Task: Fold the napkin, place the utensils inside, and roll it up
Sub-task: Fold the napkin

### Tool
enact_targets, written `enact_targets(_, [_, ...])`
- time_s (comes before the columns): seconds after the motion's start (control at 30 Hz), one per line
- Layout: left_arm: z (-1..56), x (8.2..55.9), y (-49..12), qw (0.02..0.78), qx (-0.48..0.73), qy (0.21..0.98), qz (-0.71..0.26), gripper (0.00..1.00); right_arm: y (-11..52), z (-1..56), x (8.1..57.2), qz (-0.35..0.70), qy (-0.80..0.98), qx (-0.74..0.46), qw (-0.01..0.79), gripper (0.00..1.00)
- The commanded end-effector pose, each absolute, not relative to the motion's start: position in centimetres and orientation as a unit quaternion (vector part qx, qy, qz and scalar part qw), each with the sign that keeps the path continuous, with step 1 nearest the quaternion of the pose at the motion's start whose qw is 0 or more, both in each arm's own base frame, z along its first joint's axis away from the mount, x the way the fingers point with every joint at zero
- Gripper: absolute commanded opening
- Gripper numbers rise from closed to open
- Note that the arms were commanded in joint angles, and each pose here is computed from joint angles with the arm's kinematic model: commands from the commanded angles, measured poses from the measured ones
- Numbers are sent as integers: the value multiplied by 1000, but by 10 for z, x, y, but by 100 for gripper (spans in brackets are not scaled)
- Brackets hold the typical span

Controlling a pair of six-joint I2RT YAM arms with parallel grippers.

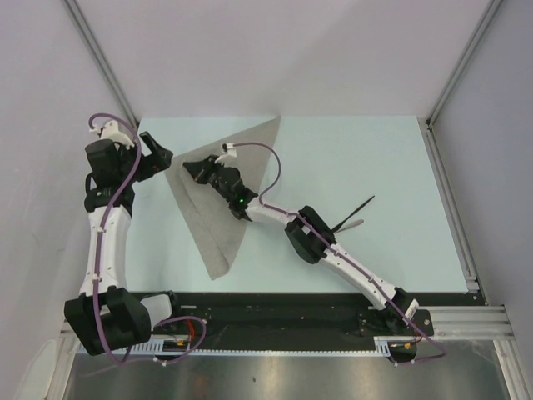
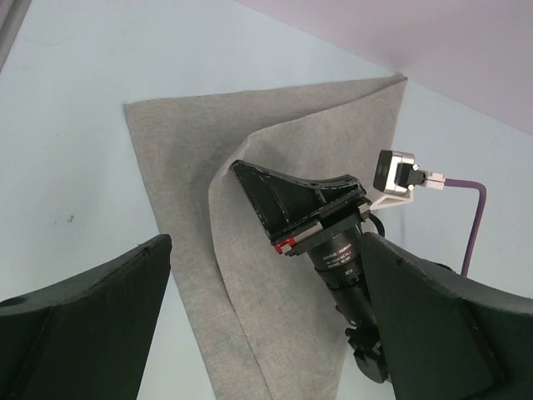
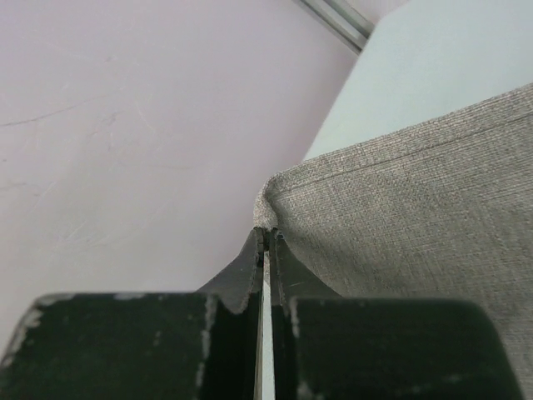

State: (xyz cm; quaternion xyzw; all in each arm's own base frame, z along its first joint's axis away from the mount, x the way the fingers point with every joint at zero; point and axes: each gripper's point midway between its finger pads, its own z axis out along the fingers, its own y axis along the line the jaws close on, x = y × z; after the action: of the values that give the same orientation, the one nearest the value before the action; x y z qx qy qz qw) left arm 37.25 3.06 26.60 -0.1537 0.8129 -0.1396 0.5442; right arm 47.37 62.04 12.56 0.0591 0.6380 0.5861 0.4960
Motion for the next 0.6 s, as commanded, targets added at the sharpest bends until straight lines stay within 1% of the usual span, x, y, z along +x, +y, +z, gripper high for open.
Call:
enact_targets(0.0, [276,375,26,559,-148,800,-163,100,619,194,467,625,563,78,535,0])
enact_targets(0.03, [275,376,26,558,-148,800,-164,100,620,192,466,622,567,74,535,0])
enact_targets(0.07, [276,376,25,558,-146,800,-166,100,622,187,467,615,578,67,532,4])
enact_targets(0.1, [274,376,26,556,-148,801,-165,100,622,187,467,611,583,62,532,13])
enact_targets(0.13, [274,376,26,556,-148,801,-166,100,622,187,467,608,586,53,533,38])
enact_targets(0.2, [271,376,27,554,-149,803,-164,100,620,194,467,610,592,30,525,64])
enact_targets(0.23, [272,377,27,556,-147,802,-163,100,620,198,465,612,593,17,523,97])
enact_targets(0.27, [271,377,27,556,-146,802,-162,100,617,202,464,614,593,-5,521,100])
enact_targets(0.3, [270,379,27,557,-144,801,-163,100,613,192,466,604,606,-11,516,100])
enact_targets(0.33, [270,380,27,558,-142,801,-163,100,607,219,461,613,592,-26,523,100])
enact_targets(0.4, [267,382,25,558,-138,801,-168,100,589,237,466,608,588,-33,532,100])
enact_targets(0.47, [259,387,24,551,-136,805,-175,100,567,259,461,610,582,-47,536,100])
enact_targets(0.5, [256,390,24,549,-136,805,-178,99,551,261,469,605,584,-47,539,100])
enact_targets(0.53, [248,394,24,540,-139,810,-179,98,535,284,464,608,576,-52,544,99])
enact_targets(0.57, [245,397,26,536,-143,813,-177,96,529,290,459,612,576,-69,538,97])
